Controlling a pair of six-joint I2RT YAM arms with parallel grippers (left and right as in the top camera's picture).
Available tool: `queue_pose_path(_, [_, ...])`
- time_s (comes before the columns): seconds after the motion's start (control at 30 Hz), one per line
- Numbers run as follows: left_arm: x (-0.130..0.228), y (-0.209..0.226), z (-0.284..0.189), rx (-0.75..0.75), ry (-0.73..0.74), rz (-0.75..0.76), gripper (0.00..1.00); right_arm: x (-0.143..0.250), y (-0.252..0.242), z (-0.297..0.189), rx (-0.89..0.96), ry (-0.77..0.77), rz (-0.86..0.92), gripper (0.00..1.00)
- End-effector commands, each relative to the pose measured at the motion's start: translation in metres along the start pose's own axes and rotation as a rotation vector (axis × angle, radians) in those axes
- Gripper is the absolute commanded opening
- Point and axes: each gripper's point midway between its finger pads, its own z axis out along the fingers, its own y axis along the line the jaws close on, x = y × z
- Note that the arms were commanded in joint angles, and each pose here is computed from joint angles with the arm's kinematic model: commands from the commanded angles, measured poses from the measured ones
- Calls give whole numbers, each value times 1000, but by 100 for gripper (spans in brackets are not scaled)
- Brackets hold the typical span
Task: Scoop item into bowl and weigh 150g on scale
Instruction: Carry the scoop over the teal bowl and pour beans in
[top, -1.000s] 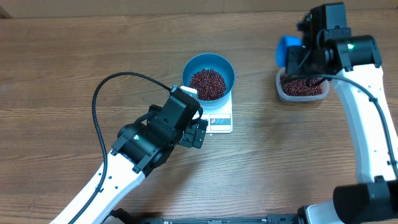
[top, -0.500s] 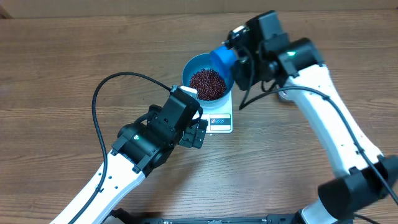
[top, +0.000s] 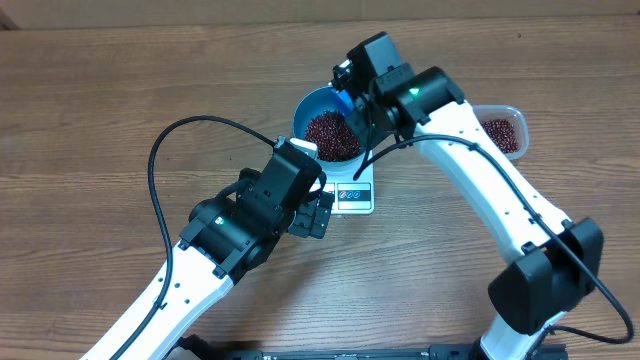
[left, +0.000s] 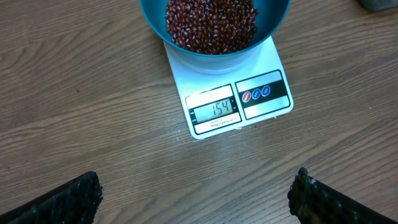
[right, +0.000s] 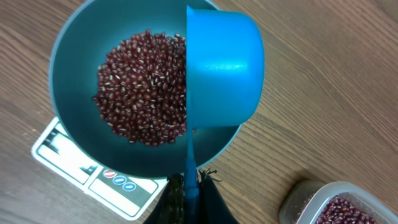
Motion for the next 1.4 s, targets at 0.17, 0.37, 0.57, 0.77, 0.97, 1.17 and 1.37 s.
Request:
queue_pose_path(0.17, [-10,2,-9,2,-36,-15,99,7,1,22,25,63,-18,4])
queue_pose_path(0.37, [-10,2,-9,2,-36,-15,100,8,9,21,16,69,-36,4])
queue_pose_path(0.57, [-10,2,-9,2,-36,-15,100,9,20,20,5,81,-59,4])
queue_pose_path(0.77, [-10,2,-9,2,-36,-15,100,14,31,19,-42,100,-67,4])
queue_pose_path(0.97, [-10,2,-8,2,-36,-14,100,14,42,18,-107,96,-64,4])
queue_pose_path(1.17, [-10,2,-8,2,-36,-14,100,13,47,17,-137,89,-49,4])
queue_pose_path(1.37, [-10,2,-8,2,-36,-14,100,11,54,15,-187,78,-23,4])
